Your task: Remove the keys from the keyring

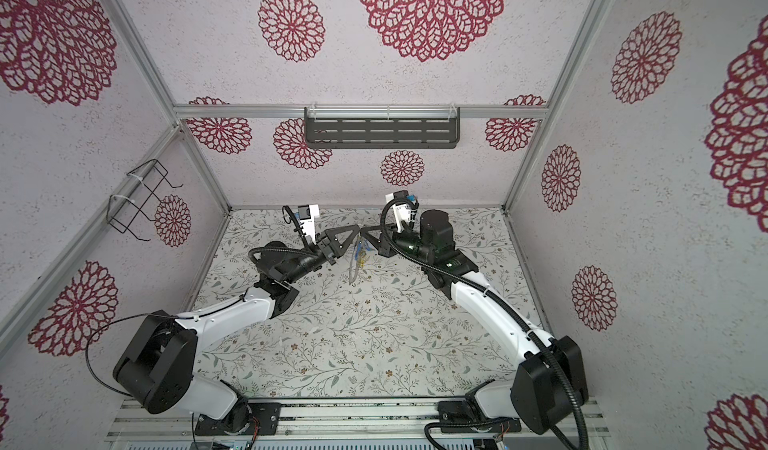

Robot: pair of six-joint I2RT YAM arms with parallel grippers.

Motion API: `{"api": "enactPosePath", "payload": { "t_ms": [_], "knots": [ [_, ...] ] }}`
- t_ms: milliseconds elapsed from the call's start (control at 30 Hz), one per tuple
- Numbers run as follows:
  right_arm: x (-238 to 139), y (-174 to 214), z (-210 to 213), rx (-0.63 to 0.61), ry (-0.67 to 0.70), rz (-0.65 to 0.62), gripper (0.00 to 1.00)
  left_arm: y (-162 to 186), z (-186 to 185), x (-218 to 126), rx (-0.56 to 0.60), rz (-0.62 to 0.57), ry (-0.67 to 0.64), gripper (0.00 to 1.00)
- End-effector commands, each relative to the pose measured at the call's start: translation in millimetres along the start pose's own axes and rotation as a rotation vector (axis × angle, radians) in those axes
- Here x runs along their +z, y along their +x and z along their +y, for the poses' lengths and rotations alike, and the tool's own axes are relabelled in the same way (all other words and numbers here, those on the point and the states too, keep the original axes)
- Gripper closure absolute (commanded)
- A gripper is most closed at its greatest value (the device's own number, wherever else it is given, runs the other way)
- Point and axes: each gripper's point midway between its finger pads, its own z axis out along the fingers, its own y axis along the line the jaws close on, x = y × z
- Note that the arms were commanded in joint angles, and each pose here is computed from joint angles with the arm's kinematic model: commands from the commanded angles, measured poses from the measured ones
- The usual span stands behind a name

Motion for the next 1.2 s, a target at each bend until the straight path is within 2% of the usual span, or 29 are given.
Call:
{"api": "enactPosePath", "payload": {
  "t_ms": [0,67,267,333,400,500,567,667,733,933,1000,1167],
  "knots": [
    [0,-14,25,-0.057,-0.076,-0.036,0.97,-8,-11,6,0.021,-0.012,0.051,1.0],
    [-1,-14,25,-0.062,-0.072,-0.039,1.0,-7,-11,6,0.025,-0.004,0.051,1.0],
    [-4,-13,21,-0.103,-0.029,-0.024,1.0,3,-2,6,0.046,0.036,0.021,1.0],
    [-4,-14,18,-0.125,-0.004,-0.018,1.0,7,1,5,0.062,0.047,0.007,0.96],
    [-5,-12,13,-0.15,0.03,-0.004,1.0,10,5,3,0.088,0.056,-0.008,0.83],
    [-7,-8,2,-0.199,0.099,0.033,1.0,13,12,-5,0.134,0.06,-0.04,0.78],
    [-8,-3,-6,-0.248,0.143,0.077,1.0,11,17,-13,0.163,0.058,-0.064,0.7],
    [-11,3,-17,-0.326,0.215,0.159,1.0,11,24,-26,0.228,0.074,-0.1,0.67],
    [-14,5,-22,-0.374,0.252,0.198,1.0,14,26,-34,0.282,0.102,-0.115,0.66],
    [-21,21,-34,-0.551,0.327,0.313,1.0,33,13,-54,0.564,0.205,-0.016,0.67],
    [-20,30,-32,-0.617,0.314,0.341,1.0,37,15,-55,0.598,0.263,-0.007,0.67],
    [-16,49,-22,-0.754,0.256,0.331,1.0,51,17,-49,0.592,0.367,0.064,0.68]
  ]
}}
